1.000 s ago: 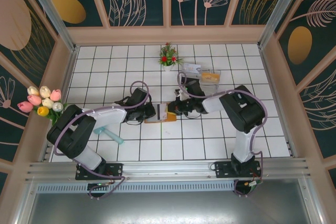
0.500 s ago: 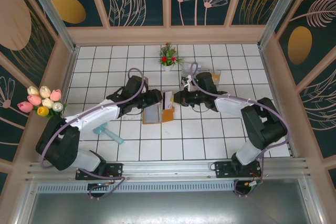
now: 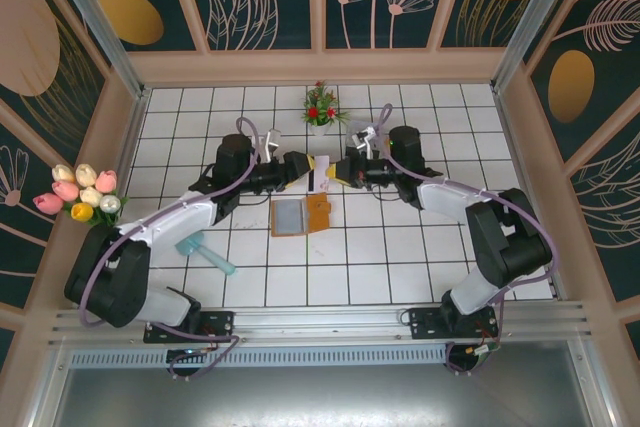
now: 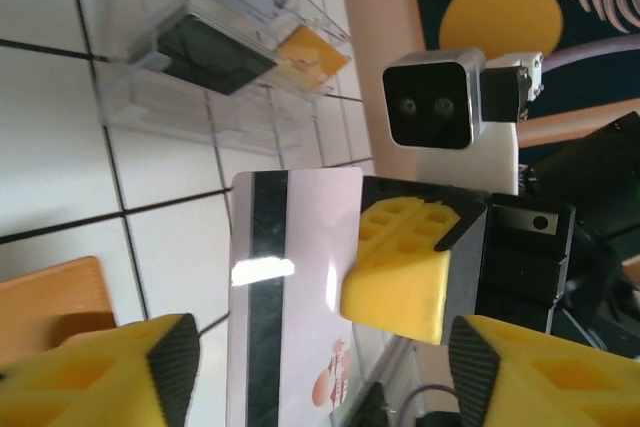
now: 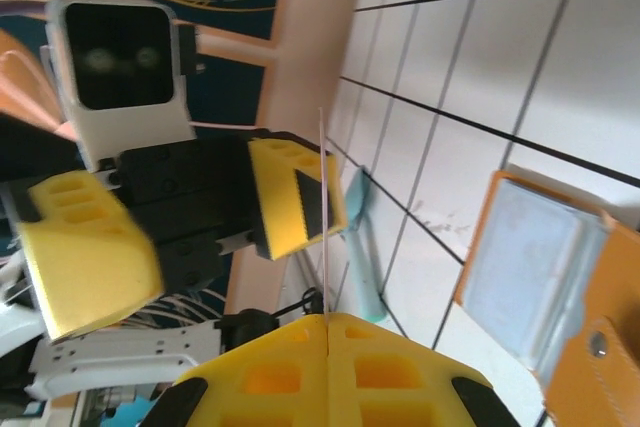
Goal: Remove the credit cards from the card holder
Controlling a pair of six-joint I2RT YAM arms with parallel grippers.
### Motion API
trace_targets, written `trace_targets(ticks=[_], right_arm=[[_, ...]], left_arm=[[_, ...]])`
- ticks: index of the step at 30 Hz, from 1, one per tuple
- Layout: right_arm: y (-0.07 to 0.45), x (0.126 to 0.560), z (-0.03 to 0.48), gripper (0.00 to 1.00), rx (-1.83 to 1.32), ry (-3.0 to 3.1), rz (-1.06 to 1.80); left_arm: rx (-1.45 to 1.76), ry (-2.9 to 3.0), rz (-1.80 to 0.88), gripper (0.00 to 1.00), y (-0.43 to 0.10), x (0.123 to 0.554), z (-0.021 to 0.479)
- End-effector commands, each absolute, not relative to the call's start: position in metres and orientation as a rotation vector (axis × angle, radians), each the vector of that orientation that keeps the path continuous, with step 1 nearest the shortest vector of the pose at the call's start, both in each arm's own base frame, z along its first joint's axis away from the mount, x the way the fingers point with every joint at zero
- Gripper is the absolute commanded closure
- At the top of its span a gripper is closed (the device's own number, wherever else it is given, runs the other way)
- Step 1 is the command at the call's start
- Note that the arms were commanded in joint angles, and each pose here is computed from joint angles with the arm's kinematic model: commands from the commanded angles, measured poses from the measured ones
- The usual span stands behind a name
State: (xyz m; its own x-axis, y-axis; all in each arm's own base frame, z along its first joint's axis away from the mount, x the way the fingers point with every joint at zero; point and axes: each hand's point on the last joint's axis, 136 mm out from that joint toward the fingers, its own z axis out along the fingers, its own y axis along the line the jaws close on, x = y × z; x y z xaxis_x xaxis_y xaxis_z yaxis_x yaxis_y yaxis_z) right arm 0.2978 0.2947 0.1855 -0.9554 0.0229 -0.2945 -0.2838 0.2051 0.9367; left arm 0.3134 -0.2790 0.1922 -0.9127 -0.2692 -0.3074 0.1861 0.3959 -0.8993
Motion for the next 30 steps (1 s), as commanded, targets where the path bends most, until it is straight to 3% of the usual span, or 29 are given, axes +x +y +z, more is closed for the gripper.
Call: trace_targets(ticks=[1,13,23,24,30], right_arm=[[0.291,0.29,0.222,1.0,-0.411,2.085,1.902],[0.292,0.289,0.231,1.0,-0.534,2.077,1.908],[0.294,0.294,0.231,1.0,-0.5,2.088,1.927],[0.293,0.296,0.232,0.98,-0.477,2.093,1.922],[0.289,0.304,0.235,0.59,-0.247,2.109,1.92]], left_arm=[[0.054,2.2,-1.618,0.39,-0.285,0.314,0.21],[0.145,2.144,-1.7,0.61,-0.289,0.32,0.22],[0.159,2.042,-1.791,1.0,-0.294,0.323,0.242],[0.147,2.035,-1.798,1.0,-0.294,0.323,0.242],[0.057,1.988,-1.781,1.0,-0.289,0.332,0.249]])
